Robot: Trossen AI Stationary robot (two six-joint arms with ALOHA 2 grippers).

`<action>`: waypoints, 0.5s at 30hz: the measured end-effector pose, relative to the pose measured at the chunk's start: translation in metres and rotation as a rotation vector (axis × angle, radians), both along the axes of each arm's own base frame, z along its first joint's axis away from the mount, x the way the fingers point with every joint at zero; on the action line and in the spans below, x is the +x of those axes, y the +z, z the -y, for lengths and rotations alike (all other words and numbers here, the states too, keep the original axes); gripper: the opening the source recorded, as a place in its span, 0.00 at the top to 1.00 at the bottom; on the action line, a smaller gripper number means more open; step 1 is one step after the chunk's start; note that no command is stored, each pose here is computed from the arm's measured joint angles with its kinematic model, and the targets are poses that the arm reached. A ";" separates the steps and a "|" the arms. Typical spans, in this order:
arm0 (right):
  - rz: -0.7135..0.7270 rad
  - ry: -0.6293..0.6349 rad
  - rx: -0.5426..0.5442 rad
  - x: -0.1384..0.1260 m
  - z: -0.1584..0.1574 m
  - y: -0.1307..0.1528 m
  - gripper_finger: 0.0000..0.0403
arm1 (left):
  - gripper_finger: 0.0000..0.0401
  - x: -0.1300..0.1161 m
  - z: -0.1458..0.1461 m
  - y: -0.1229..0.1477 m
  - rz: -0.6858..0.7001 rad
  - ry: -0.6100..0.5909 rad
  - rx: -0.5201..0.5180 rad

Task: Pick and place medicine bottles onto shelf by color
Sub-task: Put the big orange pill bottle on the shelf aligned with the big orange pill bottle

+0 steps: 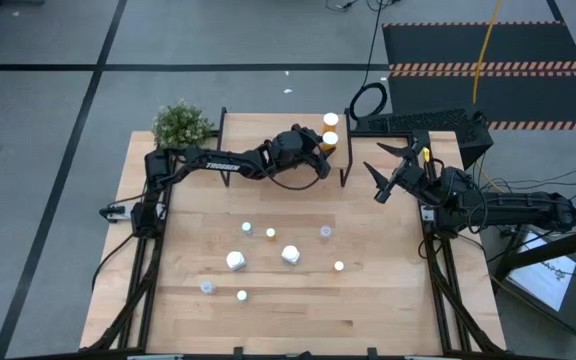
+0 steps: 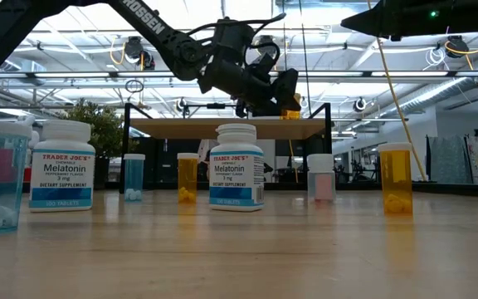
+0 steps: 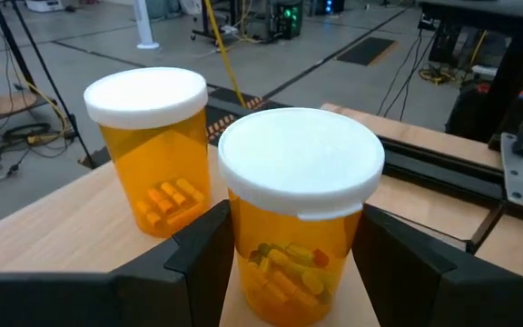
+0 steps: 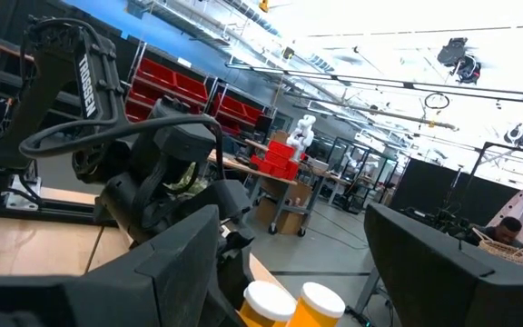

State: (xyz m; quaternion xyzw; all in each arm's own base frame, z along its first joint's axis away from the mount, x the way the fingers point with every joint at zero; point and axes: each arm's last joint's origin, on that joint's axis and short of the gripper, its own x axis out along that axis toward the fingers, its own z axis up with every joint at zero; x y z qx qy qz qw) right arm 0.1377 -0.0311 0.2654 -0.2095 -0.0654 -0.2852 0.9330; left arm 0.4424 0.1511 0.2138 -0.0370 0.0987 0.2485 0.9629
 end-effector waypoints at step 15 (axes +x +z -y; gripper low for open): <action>0.000 0.000 0.000 0.000 0.000 0.000 0.33 | 0.48 0.000 0.000 0.000 0.005 -0.022 -0.012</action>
